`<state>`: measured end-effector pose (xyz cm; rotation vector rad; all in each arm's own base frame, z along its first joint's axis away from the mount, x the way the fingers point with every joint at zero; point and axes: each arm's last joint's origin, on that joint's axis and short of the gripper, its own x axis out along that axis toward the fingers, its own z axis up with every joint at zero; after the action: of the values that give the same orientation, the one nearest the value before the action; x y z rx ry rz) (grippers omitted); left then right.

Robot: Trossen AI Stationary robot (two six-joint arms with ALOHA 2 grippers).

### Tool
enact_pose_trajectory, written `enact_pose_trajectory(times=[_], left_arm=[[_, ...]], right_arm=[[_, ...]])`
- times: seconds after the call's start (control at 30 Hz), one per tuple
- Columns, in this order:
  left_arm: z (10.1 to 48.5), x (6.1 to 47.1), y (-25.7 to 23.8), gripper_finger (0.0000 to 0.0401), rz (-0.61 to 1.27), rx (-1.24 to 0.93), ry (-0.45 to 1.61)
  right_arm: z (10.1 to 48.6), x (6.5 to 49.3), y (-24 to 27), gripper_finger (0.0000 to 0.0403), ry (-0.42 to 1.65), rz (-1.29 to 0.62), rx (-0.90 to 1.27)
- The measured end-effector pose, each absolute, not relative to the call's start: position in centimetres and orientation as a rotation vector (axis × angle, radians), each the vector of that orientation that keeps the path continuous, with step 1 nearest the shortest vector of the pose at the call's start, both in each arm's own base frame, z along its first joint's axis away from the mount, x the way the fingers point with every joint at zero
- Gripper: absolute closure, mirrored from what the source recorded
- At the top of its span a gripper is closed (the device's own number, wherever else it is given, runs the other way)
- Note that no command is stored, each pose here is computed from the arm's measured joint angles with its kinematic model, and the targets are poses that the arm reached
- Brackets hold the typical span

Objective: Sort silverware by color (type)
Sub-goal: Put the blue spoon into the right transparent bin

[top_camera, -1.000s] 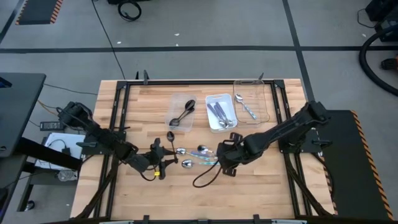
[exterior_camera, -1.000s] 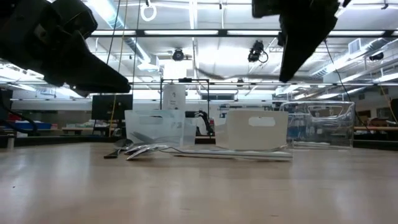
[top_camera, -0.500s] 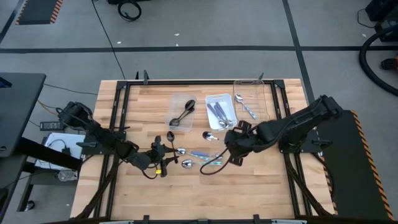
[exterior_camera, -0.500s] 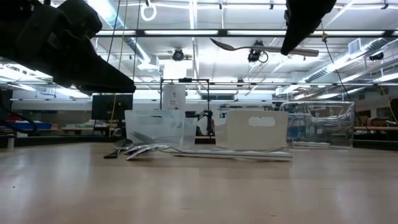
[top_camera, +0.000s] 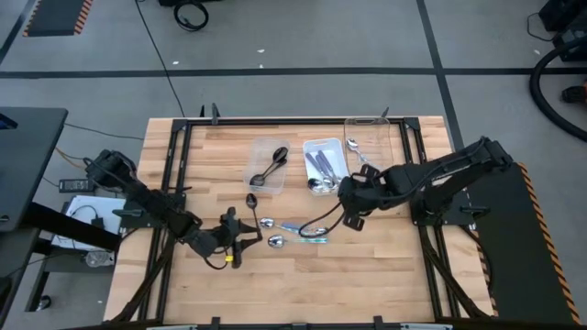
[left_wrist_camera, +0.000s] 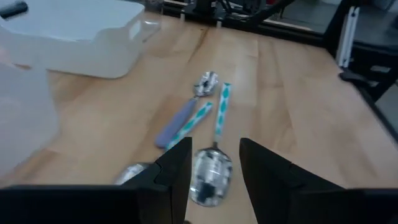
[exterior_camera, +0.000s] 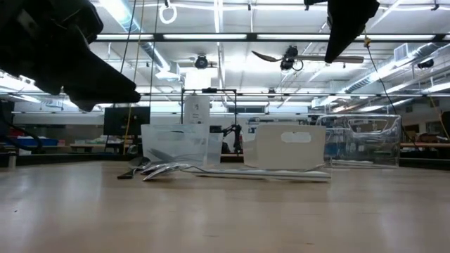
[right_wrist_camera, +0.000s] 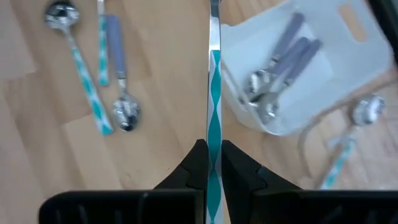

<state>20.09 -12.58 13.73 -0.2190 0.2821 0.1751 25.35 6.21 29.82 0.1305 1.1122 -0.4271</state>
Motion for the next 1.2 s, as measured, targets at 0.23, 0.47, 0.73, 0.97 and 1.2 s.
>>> enact_pose_trajectory(times=[0.23, 0.47, 0.73, 0.97, 1.2], left_arm=[[13.7, 19.4, -13.6, 0.026, 0.141, -0.314, 0.284], [13.5, 18.8, -14.3, 0.026, 0.121, -0.376, 0.302], [13.3, 18.3, -14.8, 0.026, 0.104, -0.401, 0.319], [13.3, 18.3, -14.8, 0.026, 0.105, -0.399, 0.319], [13.4, 18.3, -14.7, 0.026, 0.09, -0.264, 0.319]], right_arm=[[30.7, 24.3, 3.4, 0.0369, 1.12, -0.541, 0.148], [30.9, 23.1, -0.6, 0.0369, 1.185, -0.698, 0.168], [31.0, 22.1, -4.8, 0.0369, 1.225, -0.77, 0.208], [31.0, 21.2, -8.2, 0.0369, 1.233, -0.858, 0.272], [30.9, 20.2, -10.5, 0.0369, 1.254, -0.857, 0.36]])
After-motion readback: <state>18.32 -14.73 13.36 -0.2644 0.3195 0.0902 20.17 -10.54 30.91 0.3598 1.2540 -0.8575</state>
